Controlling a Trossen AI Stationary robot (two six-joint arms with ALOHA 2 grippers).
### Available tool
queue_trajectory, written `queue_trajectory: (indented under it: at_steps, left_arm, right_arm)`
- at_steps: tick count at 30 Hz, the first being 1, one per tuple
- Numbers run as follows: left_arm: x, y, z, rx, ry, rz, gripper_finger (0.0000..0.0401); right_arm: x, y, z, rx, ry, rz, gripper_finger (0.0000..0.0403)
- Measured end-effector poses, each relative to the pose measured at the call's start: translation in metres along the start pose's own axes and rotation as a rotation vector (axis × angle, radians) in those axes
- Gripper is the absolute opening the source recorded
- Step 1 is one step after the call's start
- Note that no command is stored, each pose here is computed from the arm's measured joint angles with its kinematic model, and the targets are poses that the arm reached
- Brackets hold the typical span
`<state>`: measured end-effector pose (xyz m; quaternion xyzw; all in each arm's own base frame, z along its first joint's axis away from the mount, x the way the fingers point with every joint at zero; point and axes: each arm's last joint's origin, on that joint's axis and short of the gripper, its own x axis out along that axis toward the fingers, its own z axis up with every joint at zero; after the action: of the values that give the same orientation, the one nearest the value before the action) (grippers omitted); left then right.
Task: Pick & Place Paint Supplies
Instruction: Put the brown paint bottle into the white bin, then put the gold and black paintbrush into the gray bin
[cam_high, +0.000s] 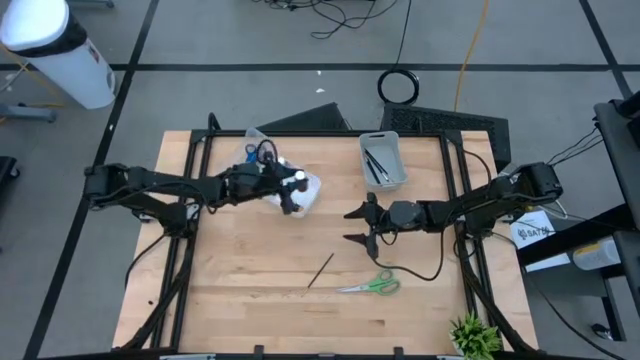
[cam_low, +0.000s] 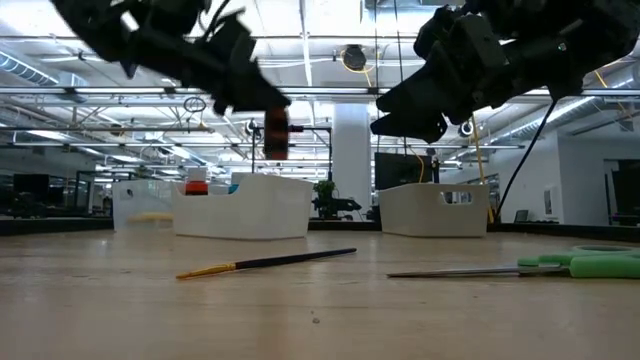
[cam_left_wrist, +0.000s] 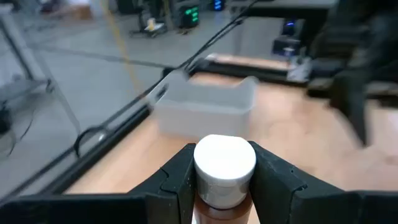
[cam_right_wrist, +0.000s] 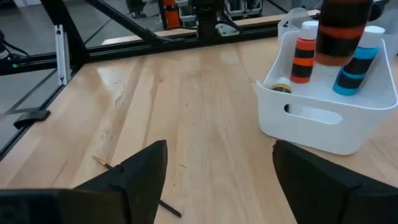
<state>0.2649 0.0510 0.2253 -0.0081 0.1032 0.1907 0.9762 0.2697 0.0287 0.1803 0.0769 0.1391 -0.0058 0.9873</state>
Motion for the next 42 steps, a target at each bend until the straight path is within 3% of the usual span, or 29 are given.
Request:
queue_trajectory:
  at_steps: [6, 17, 27, 35, 42]
  left_arm:
    - [0.001, 0.016, -0.034, -0.005, -0.060, 0.048, 0.0126]
    - [0.031, 0.023, -0.076, -0.036, 0.032, -0.008, 0.0126]
    - [0.041, 0.023, -0.093, -0.055, 0.069, -0.005, 0.0128]
    - [0.038, 0.022, -0.085, -0.111, 0.054, -0.003, 0.0310]
    - [0.015, 0.007, -0.048, -0.131, -0.021, -0.070, 0.0388]
  right_arm:
    - [0.000, -0.001, 0.002, 0.003, -0.019, -0.003, 0.0269]
    - [0.000, -0.003, 0.003, -0.001, -0.031, -0.009, 0.0262]
    - [0.000, -0.003, 0.002, -0.002, -0.021, -0.009, 0.0260]
    - [0.000, -0.003, 0.002, -0.003, -0.015, -0.009, 0.0259]
    - [0.000, -0.003, 0.001, -0.004, -0.008, -0.010, 0.0258]
